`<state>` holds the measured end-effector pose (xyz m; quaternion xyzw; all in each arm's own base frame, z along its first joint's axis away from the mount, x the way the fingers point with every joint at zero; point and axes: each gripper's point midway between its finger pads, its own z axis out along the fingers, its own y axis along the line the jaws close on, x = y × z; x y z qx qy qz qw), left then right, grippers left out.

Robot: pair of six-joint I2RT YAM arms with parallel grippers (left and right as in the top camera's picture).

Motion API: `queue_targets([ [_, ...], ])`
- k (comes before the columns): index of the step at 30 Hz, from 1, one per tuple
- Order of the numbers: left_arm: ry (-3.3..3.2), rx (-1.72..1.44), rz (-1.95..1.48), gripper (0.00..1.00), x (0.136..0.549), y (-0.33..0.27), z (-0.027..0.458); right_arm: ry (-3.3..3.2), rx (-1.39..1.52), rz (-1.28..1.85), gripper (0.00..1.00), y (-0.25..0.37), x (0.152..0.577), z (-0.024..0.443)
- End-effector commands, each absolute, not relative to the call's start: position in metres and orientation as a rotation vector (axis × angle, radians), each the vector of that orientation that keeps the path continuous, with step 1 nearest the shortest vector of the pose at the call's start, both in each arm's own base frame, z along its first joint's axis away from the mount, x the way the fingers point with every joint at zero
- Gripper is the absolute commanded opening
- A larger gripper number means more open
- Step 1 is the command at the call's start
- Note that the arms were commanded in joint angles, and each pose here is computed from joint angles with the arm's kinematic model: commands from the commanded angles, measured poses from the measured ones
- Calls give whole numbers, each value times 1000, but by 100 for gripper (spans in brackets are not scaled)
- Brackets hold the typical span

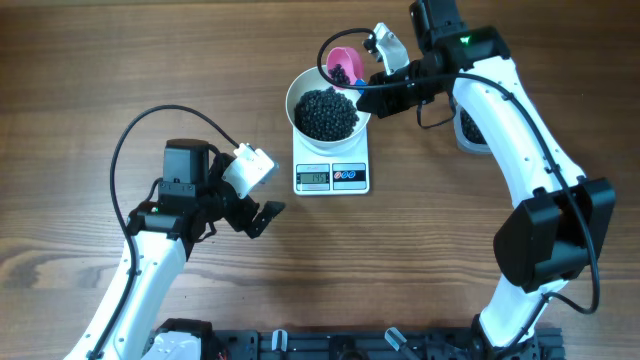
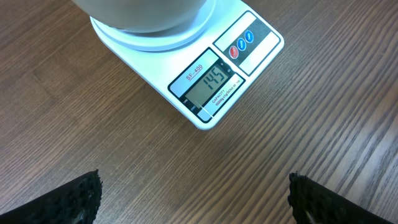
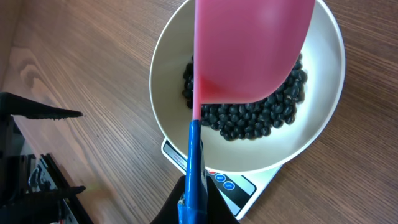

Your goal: Scoop item into bowl and weigh 150g on scale

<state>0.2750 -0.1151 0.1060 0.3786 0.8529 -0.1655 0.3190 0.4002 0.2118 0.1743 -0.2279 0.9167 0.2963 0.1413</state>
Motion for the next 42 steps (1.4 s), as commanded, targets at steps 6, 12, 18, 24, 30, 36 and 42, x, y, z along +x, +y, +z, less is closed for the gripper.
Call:
queue_targets([
  [6, 2220, 1024, -453, 100, 271, -119, 106, 2672, -730, 632, 4, 221, 401, 164],
  [12, 2221, 1024, -453, 100, 271, -119, 106, 2683, -792, 376, 4, 223, 400, 154],
  [18, 2220, 1024, -453, 100, 271, -119, 106, 2666, -853, 271, 4, 215, 402, 152],
  [24, 2220, 1024, -453, 100, 271, -119, 106, 2647, -901, 268, 4, 216, 402, 152],
  [30, 2220, 1024, -453, 100, 271, -119, 106, 2621, -965, 171, 4, 212, 404, 151],
  [36, 2221, 1024, -453, 100, 271, -119, 106, 2589, -1017, 278, 4, 229, 398, 153],
  [42, 2220, 1024, -453, 100, 271, -119, 106, 2592, -968, 551, 4, 240, 390, 161],
])
